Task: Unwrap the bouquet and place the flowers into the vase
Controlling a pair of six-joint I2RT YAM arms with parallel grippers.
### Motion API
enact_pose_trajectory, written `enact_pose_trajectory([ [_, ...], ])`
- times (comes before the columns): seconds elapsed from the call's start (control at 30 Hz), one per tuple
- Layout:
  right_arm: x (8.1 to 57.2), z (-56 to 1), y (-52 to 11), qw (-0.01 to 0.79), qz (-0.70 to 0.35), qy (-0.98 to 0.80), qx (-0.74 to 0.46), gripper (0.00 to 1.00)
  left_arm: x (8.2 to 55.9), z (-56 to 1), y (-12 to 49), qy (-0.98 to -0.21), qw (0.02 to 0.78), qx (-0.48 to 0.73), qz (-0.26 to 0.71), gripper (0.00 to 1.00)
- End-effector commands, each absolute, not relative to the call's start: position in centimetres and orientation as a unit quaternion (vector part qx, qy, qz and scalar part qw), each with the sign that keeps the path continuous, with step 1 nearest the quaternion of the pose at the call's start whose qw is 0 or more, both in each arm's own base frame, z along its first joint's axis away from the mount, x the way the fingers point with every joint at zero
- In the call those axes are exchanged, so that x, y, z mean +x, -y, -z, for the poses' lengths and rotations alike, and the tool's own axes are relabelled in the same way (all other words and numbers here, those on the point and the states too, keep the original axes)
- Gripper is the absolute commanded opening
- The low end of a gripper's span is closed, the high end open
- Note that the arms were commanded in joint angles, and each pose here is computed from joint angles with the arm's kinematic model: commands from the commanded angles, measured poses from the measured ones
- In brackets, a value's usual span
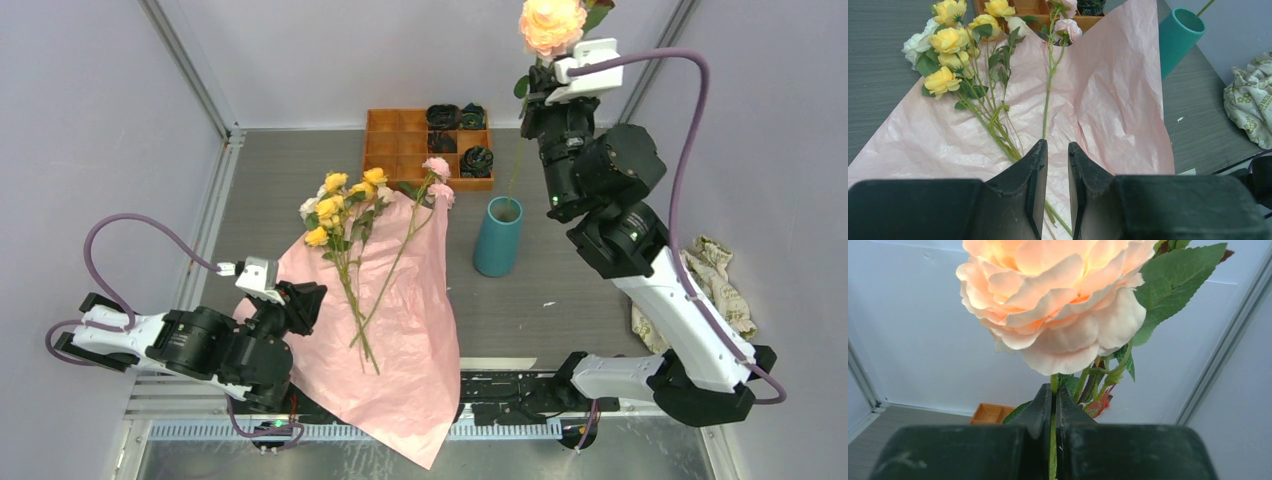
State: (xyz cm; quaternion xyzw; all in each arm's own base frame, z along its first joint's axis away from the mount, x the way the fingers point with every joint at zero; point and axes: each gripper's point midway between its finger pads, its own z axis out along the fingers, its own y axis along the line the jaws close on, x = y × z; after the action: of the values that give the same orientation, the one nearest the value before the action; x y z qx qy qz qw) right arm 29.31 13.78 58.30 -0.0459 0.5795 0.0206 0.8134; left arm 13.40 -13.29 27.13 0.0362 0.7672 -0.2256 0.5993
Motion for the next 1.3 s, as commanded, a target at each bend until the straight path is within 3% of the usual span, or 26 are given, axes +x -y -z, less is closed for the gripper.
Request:
enact_pose_trajectory([
  [0.0,30.3,-58.5,-14.0,0.824,-0.002,-0.566,-0.038,0.01,13.7,-28.7,13.4,-0.754,0.611,0.003,0.243,0.23],
  [0.47,32.2,-46.7,-13.2,0.781,0.016,-0.624,0.006,0.01,14.0,-29.4,13.1,-0.746,0.623,0.002,0.237,0.27],
  [0.7,32.2,-43.4,-12.0,0.766,0.032,-0.642,0.018,0.07,14.1,-29.7,13.1,-0.743,0.626,0.002,0.235,0.29],
  [0.9,31.2,-42.2,-10.8,0.756,0.032,-0.653,0.029,0.27,14.1,-30.0,13.3,-0.74,0.631,0.001,0.233,0.31],
  [1.1,30.0,-41.2,-9.9,0.754,0.014,-0.656,0.041,0.73,14.1,-30.9,13.9,-0.734,0.642,0.006,0.221,0.33],
  [1.27,30.2,-39.8,-10.3,0.728,0.027,-0.685,0.019,0.85,14.2,-31.6,14.3,-0.731,0.649,0.008,0.211,0.35],
])
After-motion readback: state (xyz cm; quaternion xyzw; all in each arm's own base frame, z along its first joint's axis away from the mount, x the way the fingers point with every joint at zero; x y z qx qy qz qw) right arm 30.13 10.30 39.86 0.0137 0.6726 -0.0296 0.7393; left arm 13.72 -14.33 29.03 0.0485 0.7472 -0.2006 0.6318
